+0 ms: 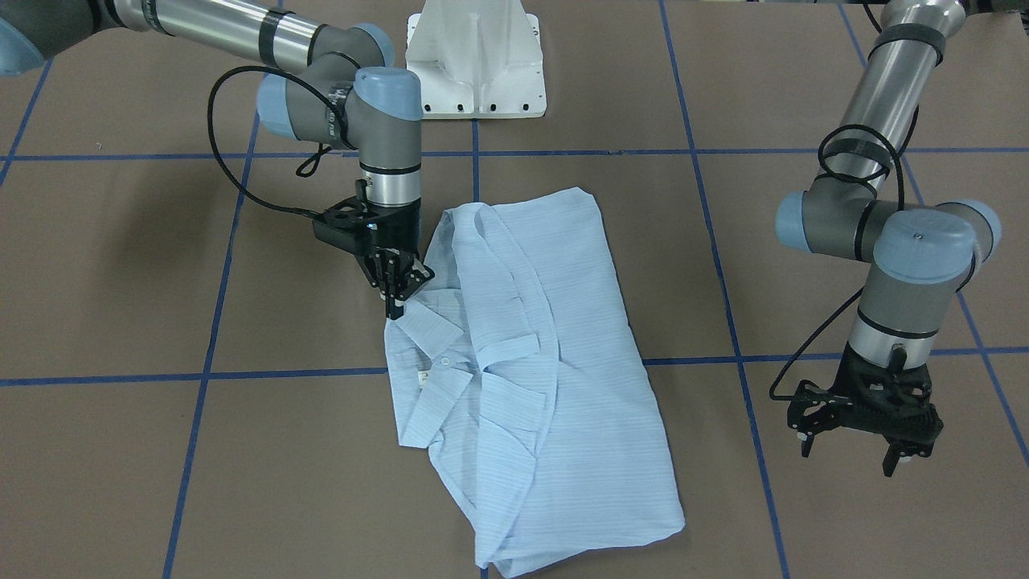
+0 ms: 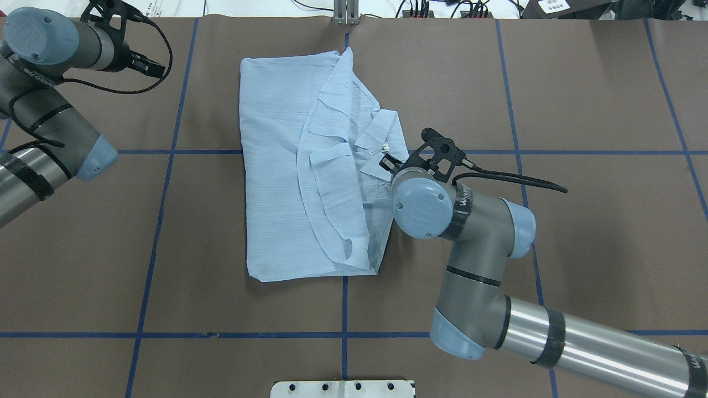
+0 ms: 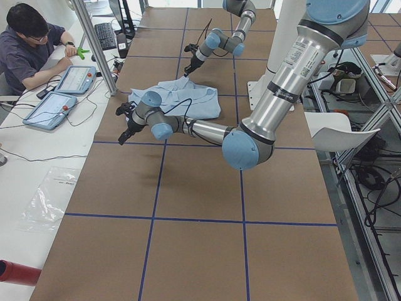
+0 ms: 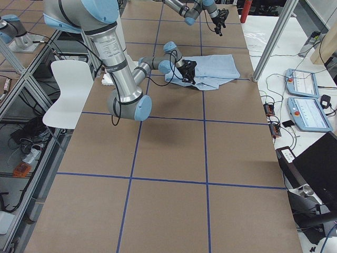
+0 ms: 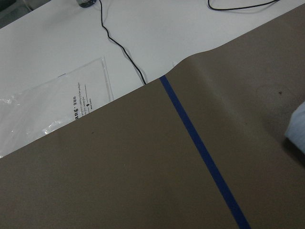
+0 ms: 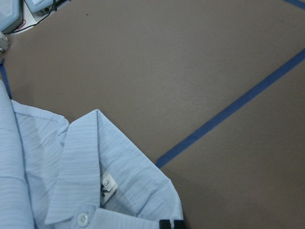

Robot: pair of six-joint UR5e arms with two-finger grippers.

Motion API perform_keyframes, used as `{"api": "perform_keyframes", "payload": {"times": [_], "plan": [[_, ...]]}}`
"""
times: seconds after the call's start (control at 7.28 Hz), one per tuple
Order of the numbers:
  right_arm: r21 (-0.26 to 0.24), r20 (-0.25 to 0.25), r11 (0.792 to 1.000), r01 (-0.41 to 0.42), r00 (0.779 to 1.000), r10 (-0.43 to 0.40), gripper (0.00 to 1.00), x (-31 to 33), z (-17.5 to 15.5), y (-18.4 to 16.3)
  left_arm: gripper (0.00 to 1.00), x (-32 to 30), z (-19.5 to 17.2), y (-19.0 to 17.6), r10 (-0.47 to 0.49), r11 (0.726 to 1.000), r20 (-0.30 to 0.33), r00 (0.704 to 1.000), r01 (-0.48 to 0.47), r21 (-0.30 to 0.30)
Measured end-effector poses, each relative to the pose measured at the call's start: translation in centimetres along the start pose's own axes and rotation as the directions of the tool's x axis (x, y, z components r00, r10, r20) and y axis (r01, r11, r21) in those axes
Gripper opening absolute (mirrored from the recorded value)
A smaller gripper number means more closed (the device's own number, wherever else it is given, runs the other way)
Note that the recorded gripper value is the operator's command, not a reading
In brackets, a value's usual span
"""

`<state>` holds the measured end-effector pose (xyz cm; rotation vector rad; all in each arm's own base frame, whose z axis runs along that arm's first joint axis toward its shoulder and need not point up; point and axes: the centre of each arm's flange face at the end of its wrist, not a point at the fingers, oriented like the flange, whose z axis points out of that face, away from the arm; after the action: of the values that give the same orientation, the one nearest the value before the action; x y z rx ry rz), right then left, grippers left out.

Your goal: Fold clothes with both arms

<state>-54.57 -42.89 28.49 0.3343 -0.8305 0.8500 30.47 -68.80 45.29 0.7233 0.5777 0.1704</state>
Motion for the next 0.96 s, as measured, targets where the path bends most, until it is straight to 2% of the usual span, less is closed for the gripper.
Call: {"api": "perform_keyframes", "payload": {"times": [0.27,0.55,0.82,0.96], "plan": [[0.006,-0.011,0.999,0.054,0.998,-0.054,1.0,2.5,-0.6,-0.9,1.0,0.1,-0.1,0.0,0.0,1.0,-0.01,1.0,0.0,-0.003],[-0.005,-0.024,0.983,0.182,0.983,-0.182,1.0,1.2,-2.9,-3.6,1.0,0.4,-0.3,-0.1,0.001,1.0,-0.028,1.0,-0.001,-0.005],[-0.065,-0.045,0.96,0.273,0.96,-0.276,1.0,-3.7,-5.0,-6.0,1.0,0.9,-0.5,-0.1,0.0,1.0,-0.065,0.998,-0.002,-0.018],[-0.078,-0.054,0.951,0.298,0.952,-0.303,1.0,-7.6,-4.6,-5.4,1.0,0.9,-0.6,0.0,0.0,1.0,-0.071,0.998,-0.002,-0.021]]}}
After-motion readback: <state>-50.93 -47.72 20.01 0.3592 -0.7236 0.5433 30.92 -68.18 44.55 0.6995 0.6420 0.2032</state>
